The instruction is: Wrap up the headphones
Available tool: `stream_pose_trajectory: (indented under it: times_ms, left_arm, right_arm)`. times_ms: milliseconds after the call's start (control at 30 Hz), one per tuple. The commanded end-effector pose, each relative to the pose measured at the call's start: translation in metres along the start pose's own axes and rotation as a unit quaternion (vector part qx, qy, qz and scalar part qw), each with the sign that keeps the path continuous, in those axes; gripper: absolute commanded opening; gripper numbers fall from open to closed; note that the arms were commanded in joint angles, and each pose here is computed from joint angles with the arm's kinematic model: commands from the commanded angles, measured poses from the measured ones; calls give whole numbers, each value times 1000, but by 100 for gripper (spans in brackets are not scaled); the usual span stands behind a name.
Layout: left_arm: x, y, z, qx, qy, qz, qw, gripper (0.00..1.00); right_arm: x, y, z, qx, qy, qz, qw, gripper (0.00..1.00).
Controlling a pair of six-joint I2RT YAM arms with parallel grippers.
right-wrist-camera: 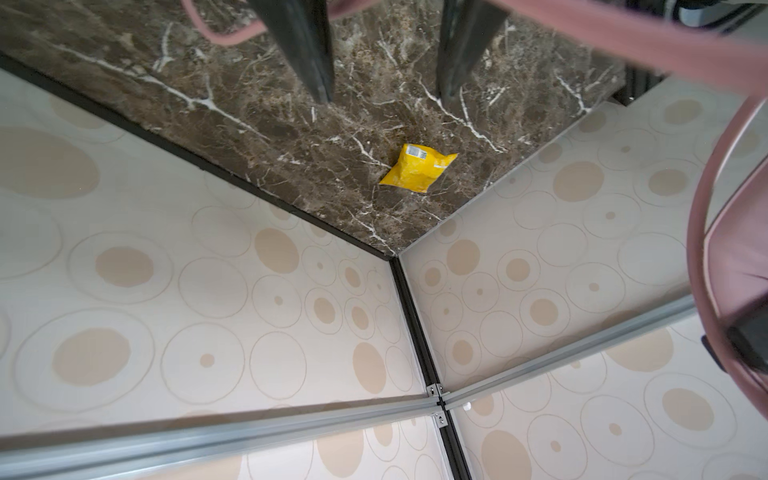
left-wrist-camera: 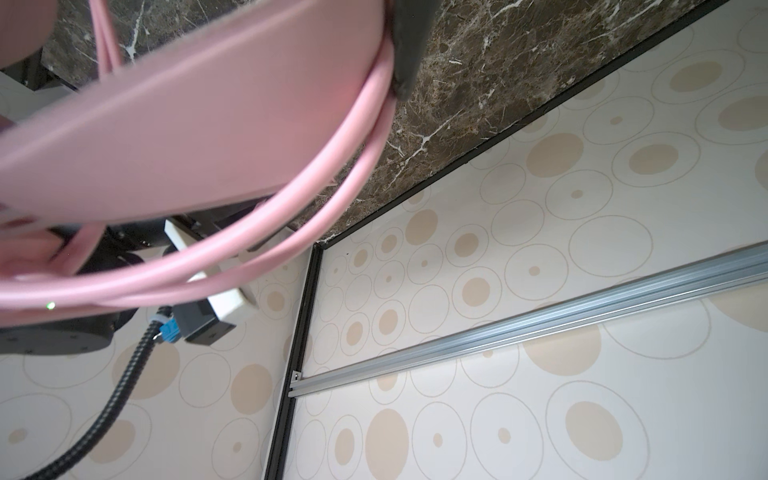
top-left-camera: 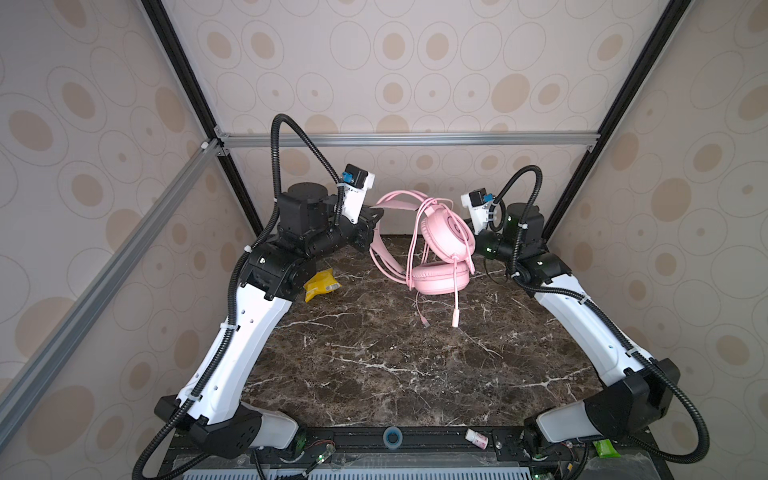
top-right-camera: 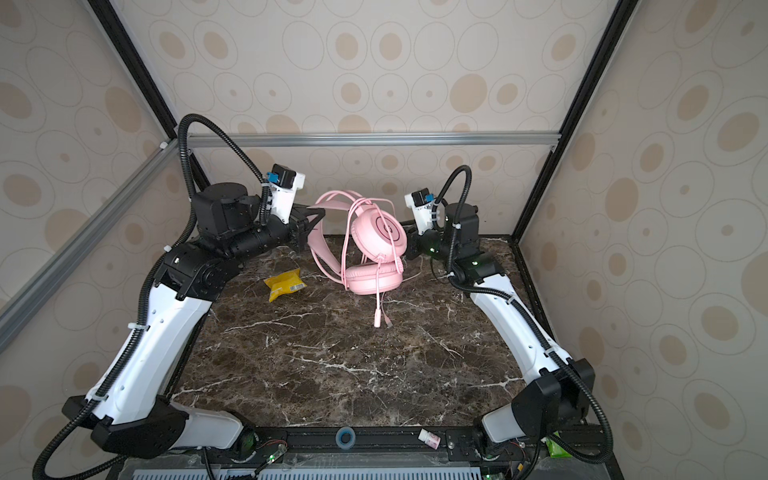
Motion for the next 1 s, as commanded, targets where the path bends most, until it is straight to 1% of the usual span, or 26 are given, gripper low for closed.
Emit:
stream_pose_trajectory:
  times_ms: [0, 167, 333, 433, 700, 867, 967]
  left_arm:
    - [1, -14, -35, -67, -38, 0, 997, 0]
    - [2, -20, -46, -88, -48, 5, 995, 0]
    - [4, -23, -50, -88, -57, 8, 994, 0]
    - [3, -25, -52, -93, -63, 12, 994, 0]
    - [4, -26, -53, -95, -73, 14, 993, 0]
    - [4, -27, -55, -101, -78, 18, 992, 0]
    - [5, -26, -54, -102, -81, 19, 991, 0]
  right_arm:
    - [-1, 5, 0, -17, 16, -18, 1000, 36]
    - [-8, 14, 12, -10, 33, -20, 999, 34]
    - [-15, 25, 17, -7, 37, -22, 999, 38]
    - [-18, 31, 16, -8, 36, -24, 999, 42]
    - [-22, 36, 13, -14, 36, -24, 999, 42]
    - [-22, 36, 13, -19, 31, -22, 999, 55]
    - [-22, 41, 16, -19, 39, -38, 998, 57]
Point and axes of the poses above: each gripper's point midway between its finger pads, its own y axis out along the fingers, its own x axis along the line the jaws close on, z = x × y, the point moved 5 cm from there along -y, back along the fingers
